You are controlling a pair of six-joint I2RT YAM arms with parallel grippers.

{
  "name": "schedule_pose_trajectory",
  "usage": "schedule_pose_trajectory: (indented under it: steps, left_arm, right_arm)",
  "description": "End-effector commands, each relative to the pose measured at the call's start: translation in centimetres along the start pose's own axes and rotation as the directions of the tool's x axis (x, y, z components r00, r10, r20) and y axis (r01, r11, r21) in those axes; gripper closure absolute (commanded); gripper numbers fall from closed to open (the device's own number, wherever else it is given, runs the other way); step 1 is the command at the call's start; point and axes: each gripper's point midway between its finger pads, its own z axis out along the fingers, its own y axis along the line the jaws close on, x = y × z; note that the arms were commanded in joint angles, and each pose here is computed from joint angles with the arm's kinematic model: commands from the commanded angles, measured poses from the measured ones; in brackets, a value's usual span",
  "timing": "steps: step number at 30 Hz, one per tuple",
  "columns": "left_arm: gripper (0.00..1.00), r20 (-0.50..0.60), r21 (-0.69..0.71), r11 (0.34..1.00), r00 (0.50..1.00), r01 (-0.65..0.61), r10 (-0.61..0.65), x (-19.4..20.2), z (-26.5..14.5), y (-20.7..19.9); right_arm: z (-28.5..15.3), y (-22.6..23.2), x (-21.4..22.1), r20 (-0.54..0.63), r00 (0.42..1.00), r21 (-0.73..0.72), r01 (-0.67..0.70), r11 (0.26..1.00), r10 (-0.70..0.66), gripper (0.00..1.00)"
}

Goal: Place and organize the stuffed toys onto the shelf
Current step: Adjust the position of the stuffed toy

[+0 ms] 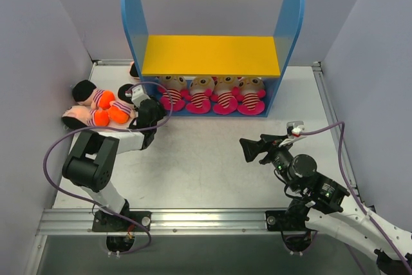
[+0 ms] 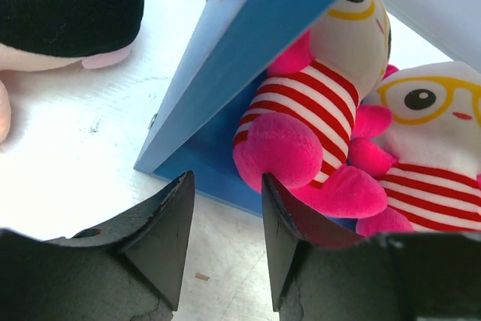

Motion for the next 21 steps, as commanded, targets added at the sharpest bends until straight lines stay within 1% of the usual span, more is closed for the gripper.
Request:
schedule_pose_trajectory:
  steps: [1,3,7,12,15,21]
  left_arm:
    - [0.51,0.066,0.016,0.996,0.993,0.092,-0.093,-1.5,0.7,-1.0]
    - [0.51,0.059,0.047,0.994,0.993,0.102,-0.104,-1.3,0.5,-1.4]
    - [0.45,0.064,0.11,0.989,0.992,0.097,-0.105,-1.6,-1.0,-2.4]
    - [0.39,0.083,0.151,0.983,0.99,0.1,-0.113,-2.3,-2.1,-2.8]
    - [0.37,0.085,0.161,0.982,0.99,0.1,-0.115,-2.5,-1.9,-3.3]
    - [0.36,0.103,0.159,0.98,0.985,0.118,-0.136,-3.2,-0.5,-4.2]
  right_arm:
    - [0.2,0.2,0.3,-0.003,1.0,-0.003,-0.007,1.0,0.007,0.11]
    - [0.2,0.2,0.3,-0.005,1.0,-0.002,-0.005,1.0,0.005,0.11]
    - [0.1,0.0,0.3,-0.007,1.0,0.002,-0.004,1.0,0.004,0.11]
    - [0.2,0.1,0.4,-0.001,1.0,-0.004,-0.013,1.0,0.013,0.11]
    - [0.3,0.3,0.6,-0.006,1.0,-0.01,-0.013,1.0,0.012,0.11]
    - [0.2,0.3,0.3,0.0,1.0,-0.012,-0.012,1.0,0.012,0.11]
